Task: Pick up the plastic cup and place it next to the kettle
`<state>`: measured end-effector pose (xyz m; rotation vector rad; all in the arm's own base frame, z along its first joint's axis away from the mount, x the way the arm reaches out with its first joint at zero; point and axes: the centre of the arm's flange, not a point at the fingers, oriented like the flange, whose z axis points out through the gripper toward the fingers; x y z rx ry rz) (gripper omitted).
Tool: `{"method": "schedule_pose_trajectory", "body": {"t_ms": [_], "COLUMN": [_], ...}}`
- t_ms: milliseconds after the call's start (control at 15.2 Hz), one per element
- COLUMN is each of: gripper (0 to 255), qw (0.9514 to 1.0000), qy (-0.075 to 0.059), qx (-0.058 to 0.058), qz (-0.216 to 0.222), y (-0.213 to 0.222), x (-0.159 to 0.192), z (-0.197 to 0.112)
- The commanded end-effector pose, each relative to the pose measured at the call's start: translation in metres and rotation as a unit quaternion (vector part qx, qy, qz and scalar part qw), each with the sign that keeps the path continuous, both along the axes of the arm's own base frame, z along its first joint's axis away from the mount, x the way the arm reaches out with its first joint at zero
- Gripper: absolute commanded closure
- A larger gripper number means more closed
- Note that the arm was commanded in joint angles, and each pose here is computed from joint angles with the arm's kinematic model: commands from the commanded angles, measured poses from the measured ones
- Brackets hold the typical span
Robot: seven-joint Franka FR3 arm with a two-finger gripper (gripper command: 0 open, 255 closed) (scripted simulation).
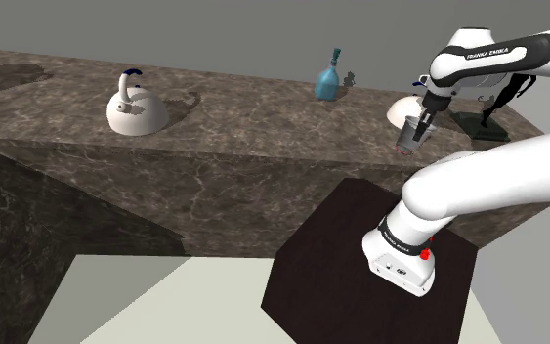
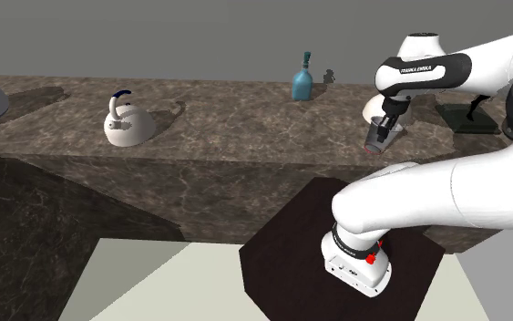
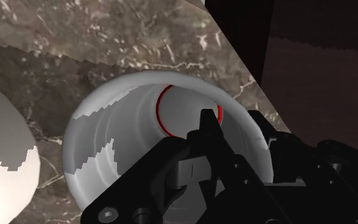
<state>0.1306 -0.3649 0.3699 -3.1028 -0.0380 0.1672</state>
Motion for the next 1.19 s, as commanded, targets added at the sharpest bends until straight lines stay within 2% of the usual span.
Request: {"method": "schedule_pose_trajectory", "body": {"t_ms": [0,330,594,1122], "gripper": [0,0,0,0], "qw": [1.0,1.0,1.0,1.0], "qy": [0.0,0.0,0.0,0.0], "qx": [0.0,0.0,0.0,0.0], "qz": [0.0,0.0,0.0,0.0], "y": [0.0,0.0,-0.002,-0.002], "x": [0.0,0.0,0.005,0.005], "z": [0.0,0.0,0.05,0.05]}}
